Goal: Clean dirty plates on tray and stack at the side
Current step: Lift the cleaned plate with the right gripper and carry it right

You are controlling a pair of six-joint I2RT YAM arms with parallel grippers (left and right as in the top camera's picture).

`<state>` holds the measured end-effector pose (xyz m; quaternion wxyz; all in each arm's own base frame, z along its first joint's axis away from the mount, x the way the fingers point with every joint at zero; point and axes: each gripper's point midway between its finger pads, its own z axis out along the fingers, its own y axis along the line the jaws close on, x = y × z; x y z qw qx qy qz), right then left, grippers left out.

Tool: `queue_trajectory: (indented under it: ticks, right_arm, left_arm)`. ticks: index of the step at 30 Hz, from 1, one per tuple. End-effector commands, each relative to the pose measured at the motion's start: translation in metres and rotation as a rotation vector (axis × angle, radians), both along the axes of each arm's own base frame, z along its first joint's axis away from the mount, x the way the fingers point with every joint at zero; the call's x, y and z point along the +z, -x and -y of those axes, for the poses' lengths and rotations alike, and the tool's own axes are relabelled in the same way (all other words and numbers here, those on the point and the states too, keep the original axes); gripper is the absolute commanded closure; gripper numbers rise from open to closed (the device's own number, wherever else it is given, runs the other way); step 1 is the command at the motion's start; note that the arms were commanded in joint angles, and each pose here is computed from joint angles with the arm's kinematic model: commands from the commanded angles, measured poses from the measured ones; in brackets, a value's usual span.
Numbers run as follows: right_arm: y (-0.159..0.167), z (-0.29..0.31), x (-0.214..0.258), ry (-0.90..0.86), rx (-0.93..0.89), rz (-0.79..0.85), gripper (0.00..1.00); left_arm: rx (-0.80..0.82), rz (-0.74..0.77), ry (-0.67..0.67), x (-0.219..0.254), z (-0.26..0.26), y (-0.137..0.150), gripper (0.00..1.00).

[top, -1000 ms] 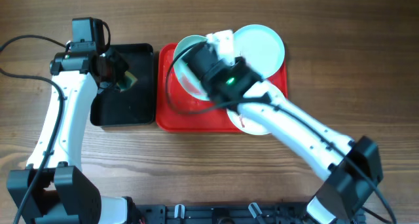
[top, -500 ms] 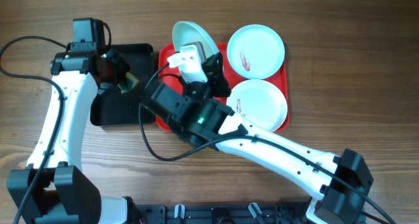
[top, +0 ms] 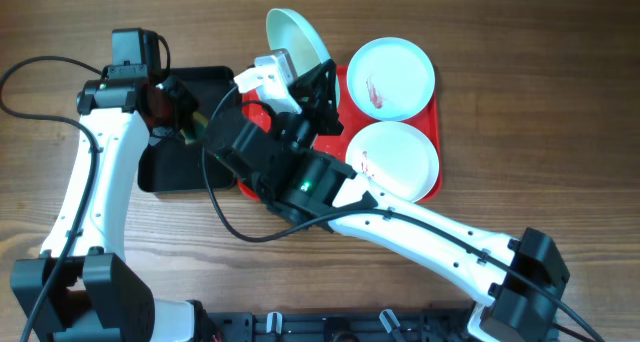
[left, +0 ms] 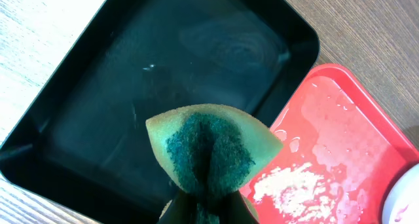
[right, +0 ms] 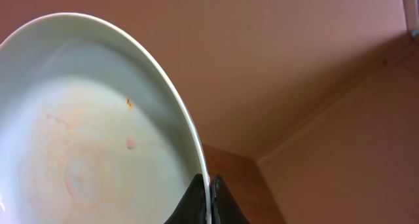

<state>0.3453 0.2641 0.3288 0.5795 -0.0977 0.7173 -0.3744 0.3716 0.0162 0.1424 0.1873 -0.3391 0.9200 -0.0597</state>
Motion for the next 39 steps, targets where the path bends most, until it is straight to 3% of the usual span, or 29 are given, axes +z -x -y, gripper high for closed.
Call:
queue_trajectory:
  ticks: [1,8,12,17,21,25,29,34,39]
  right_arm:
    - [0.003,0.004,0.013,0.012,-0.014,0.009,0.96]
    - [-0.004,-0.016,-0.006,0.026,0.129,-0.096,0.96]
    - [-0.006,-0.028,-0.042,-0.081,0.239,-0.223,0.96]
    - [-0.026,0.011,-0.089,-0.246,0.185,-0.421,0.96]
    - [-0.042,0.044,-0.086,-0.324,0.096,-0.404,0.96]
    - [-0.049,0.055,-0.056,-0.403,0.12,-0.352,0.96]
    - [-0.047,0.046,-0.035,-0.283,0.206,-0.342,0.96]
    - [-0.041,0.043,-0.058,-0.086,0.148,-0.375,0.96]
    - [-0.044,0.04,-0.085,-0.321,0.187,-0.477,0.96]
  left_arm:
    - [-0.016,-0.002,0.005,0.0,0.001,-0.002,0.96]
    - [-0.025,0.0,0.027,0.0,0.005,-0.002,0.96]
    - [-0.026,0.0,0.029,0.0,0.005,-0.002,0.96]
    - [-0.026,0.004,0.029,0.0,0.005,-0.003,0.96]
    - [-0.026,0.012,0.029,0.001,0.005,-0.005,0.96]
    - [-0.028,0.013,0.033,0.001,0.006,-0.005,0.96]
    - [-0.035,0.02,0.049,0.002,0.009,-0.007,0.96]
    - [-0.036,0.021,0.052,0.002,0.01,-0.007,0.96]
    - [-0.036,0.021,0.052,0.002,0.01,-0.007,0.96]
